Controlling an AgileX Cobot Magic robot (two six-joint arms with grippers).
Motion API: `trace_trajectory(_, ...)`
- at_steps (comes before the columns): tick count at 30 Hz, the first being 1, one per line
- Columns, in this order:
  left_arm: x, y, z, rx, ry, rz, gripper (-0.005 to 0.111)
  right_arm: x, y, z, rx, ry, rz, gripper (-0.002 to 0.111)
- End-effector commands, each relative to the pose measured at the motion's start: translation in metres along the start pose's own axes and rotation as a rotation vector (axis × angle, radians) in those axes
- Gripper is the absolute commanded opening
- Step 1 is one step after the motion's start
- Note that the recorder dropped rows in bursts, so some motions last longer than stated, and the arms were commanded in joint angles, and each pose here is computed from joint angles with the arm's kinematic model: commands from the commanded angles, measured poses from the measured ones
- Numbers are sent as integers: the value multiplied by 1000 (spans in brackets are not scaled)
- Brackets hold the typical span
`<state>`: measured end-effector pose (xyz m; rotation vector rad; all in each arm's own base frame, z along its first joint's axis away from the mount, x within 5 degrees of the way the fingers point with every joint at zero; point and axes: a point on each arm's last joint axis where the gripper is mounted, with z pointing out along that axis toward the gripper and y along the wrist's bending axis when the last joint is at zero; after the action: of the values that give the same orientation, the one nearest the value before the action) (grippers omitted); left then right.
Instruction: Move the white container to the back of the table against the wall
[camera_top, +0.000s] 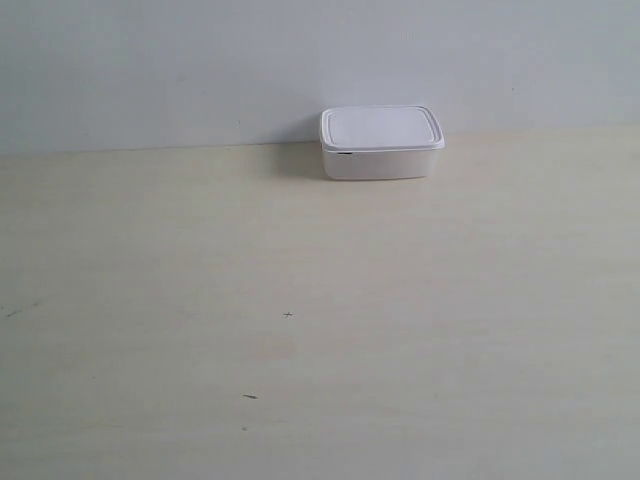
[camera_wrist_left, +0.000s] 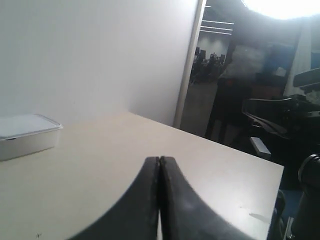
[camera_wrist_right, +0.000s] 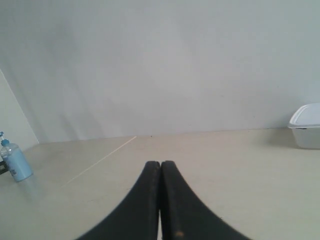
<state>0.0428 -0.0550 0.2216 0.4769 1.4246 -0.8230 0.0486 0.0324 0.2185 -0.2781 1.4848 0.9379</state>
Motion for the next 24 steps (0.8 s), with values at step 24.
trace_trajectory(24, -4, -5, -10, 28, -80, 69, 0, 1, 1, 0, -12, 2, -17, 0)
